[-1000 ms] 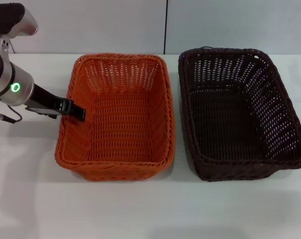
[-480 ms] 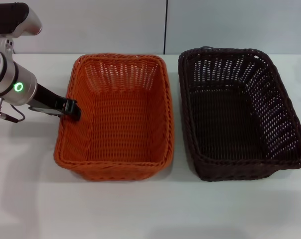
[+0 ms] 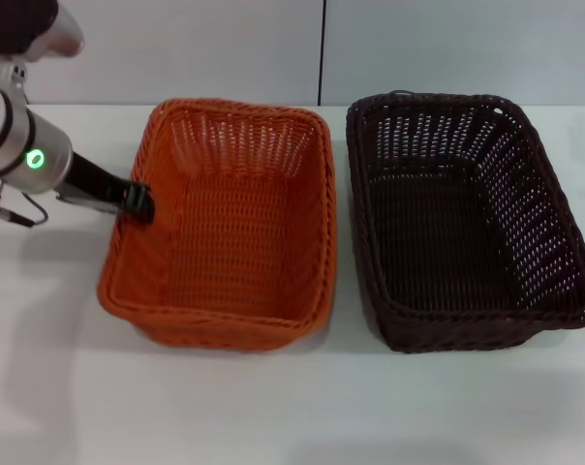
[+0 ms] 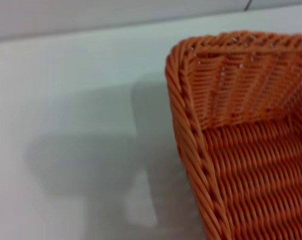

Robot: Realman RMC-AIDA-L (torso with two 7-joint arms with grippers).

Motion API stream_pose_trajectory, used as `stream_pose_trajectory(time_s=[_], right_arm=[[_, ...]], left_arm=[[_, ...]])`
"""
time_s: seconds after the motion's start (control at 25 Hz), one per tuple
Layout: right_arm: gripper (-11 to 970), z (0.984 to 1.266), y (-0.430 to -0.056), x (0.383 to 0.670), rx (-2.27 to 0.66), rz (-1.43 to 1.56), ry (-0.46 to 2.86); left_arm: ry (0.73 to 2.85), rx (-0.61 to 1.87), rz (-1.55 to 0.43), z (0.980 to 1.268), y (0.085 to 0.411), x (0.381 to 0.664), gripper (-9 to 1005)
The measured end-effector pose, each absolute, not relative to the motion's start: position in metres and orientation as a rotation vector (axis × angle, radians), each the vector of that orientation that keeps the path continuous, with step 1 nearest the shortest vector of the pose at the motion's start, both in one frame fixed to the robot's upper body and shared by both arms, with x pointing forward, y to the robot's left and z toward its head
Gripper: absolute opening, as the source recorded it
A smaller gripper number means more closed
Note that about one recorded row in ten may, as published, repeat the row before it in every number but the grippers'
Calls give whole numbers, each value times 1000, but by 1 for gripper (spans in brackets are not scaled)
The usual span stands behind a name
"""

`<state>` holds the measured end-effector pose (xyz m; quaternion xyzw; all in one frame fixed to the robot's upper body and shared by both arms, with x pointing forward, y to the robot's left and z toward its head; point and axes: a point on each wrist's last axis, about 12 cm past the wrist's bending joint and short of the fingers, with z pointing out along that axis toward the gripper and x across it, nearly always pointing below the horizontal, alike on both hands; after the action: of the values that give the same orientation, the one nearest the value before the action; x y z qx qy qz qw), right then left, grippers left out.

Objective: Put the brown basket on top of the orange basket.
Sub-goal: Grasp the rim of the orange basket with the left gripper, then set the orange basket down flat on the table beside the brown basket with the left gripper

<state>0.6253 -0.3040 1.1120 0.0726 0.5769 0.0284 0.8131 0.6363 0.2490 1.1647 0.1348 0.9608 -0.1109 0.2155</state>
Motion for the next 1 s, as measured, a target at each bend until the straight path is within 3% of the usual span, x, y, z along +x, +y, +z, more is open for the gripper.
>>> stream_pose_trajectory(time_s=[0.28,0.56,0.76,0.8,1.0], right_arm=[[618,1112,-303,625,154,63,1233],[617,1111,-303,625,146,64,1237],[618,1111,-303,625,147,66,1238],[618,1111,-302,625,147,68,1239],[618,1113,-299,627,140,79,1228]], left_arm=[[2578,457,-258,1192,262,639,198],[2527,731,-149,1237,287,637,178],[2519,785,-150,1240,286,637,167],[2483,949,-161,1239,274,635,167],[2420,1103,-188,1232,256,635,168]])
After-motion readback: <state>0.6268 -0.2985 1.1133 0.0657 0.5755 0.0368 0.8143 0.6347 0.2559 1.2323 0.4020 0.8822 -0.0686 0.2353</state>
